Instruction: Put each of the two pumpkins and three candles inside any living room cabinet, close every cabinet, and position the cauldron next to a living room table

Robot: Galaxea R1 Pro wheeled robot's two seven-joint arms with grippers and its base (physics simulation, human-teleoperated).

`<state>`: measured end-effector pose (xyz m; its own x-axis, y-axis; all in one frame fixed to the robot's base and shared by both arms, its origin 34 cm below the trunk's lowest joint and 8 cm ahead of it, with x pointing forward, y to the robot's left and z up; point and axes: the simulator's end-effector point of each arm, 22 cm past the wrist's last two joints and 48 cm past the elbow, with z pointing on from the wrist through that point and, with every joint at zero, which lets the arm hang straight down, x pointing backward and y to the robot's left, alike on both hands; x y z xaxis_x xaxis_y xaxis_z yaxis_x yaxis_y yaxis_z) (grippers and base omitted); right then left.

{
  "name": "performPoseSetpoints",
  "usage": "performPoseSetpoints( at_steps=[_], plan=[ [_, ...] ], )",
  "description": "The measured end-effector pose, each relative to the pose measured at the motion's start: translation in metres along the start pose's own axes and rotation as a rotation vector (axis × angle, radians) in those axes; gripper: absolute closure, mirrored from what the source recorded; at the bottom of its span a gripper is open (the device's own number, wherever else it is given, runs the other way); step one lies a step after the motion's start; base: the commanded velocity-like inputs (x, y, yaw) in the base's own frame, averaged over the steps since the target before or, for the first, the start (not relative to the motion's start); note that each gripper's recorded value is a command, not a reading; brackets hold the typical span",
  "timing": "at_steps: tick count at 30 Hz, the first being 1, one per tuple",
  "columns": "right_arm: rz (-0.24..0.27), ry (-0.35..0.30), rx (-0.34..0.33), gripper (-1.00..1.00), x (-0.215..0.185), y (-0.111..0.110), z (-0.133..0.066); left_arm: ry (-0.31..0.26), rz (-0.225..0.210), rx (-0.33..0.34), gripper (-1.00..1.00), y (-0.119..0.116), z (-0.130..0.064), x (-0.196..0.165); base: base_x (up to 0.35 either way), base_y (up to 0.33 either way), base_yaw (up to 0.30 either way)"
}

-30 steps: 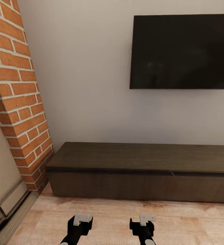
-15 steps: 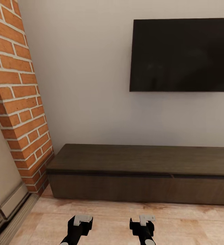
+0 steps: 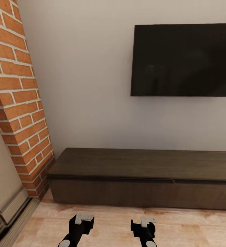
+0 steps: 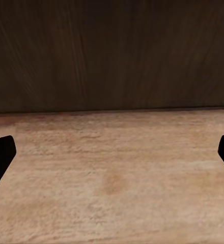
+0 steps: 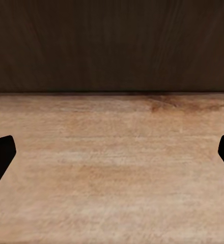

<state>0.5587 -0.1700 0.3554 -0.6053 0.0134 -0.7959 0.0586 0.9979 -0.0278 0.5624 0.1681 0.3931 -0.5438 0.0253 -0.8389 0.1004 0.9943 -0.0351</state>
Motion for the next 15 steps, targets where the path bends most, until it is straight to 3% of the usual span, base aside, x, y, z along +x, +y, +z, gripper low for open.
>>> performPoseSetpoints(
  at_steps=[15],
  plan=[
    [0.016, 0.006, 0.020, -1.00, -0.030, -0.005, -0.013, 0.059, 0.001, 0.001, -1.00, -0.001, -0.011, -0.035, 0.000, 0.000, 0.000]
  ],
)
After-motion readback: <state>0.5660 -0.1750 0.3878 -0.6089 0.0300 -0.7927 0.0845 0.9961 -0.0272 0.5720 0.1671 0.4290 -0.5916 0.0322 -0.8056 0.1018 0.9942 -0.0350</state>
